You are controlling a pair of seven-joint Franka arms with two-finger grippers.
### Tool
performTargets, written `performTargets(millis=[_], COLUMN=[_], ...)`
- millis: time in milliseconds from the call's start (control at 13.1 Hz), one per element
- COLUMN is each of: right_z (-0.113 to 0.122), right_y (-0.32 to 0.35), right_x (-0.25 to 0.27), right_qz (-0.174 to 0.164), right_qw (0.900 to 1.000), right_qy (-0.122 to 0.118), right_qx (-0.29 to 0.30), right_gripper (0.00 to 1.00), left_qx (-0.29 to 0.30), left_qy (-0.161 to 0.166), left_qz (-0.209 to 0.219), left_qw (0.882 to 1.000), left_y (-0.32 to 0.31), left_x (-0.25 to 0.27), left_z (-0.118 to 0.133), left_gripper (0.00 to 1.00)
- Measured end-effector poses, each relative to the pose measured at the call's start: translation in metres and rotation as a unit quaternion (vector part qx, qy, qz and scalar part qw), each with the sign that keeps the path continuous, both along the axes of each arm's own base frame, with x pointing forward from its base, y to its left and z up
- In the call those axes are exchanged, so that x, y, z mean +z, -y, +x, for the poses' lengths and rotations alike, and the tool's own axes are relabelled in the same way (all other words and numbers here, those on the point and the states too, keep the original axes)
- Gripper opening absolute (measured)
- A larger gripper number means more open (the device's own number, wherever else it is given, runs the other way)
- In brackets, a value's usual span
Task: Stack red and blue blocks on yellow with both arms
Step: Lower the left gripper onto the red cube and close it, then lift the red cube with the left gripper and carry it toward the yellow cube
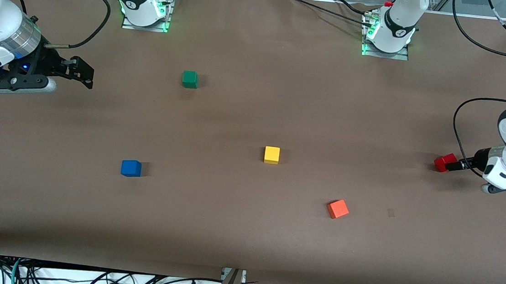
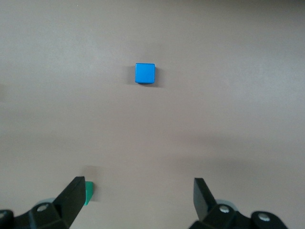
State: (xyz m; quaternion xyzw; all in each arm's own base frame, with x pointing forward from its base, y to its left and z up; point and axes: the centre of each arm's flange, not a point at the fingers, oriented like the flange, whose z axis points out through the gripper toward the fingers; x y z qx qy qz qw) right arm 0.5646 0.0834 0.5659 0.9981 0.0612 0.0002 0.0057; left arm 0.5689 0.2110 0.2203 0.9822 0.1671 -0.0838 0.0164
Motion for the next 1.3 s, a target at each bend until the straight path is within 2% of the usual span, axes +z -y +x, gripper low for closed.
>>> performTargets(millis=[535,612,765,841,918,994,1147,1300], right_z=[0.0,0.0,0.0,0.0,0.0,0.0,0.0,0.0], right_y=[0.0,0.0,0.0,0.0,0.0,0.0,0.0,0.0], right_x=[0.0,0.0,0.0,0.0,0.0,0.0,0.0,0.0], right_qz=[0.0,0.0,0.0,0.0,0.0,0.0,0.0,0.0], right_qw=[1.0,1.0,1.0,1.0,1.0,1.0,1.0,1.0], right_qy=[0.0,0.0,0.0,0.0,0.0,0.0,0.0,0.0], right_qx=[0.0,0.0,0.0,0.0,0.0,0.0,0.0,0.0], right_gripper=[1.0,1.0,1.0,1.0,1.0,1.0,1.0,1.0], left_qx=[0.008,0.015,0.025,0.026,0.026,0.026,0.021,-0.001], left_qy=[0.008,0.008,0.009,0.009,0.009,0.01,0.014,0.01], left_qz=[0.003,0.004,0.005,0.005,0.005,0.005,0.004,-0.005], left_qw=[1.0,1.0,1.0,1.0,1.0,1.0,1.0,1.0], left_y=[0.005,0.006,0.011,0.012,0.012,0.012,0.017,0.04], left_x=[-0.022,-0.022,-0.021,-0.021,-0.02,-0.019,-0.01,0.026], left_z=[-0.02,-0.02,-0.019,-0.018,-0.018,-0.017,-0.014,0.004], left_gripper=[1.0,0.91,0.67,0.61,0.61,0.56,0.56,0.56])
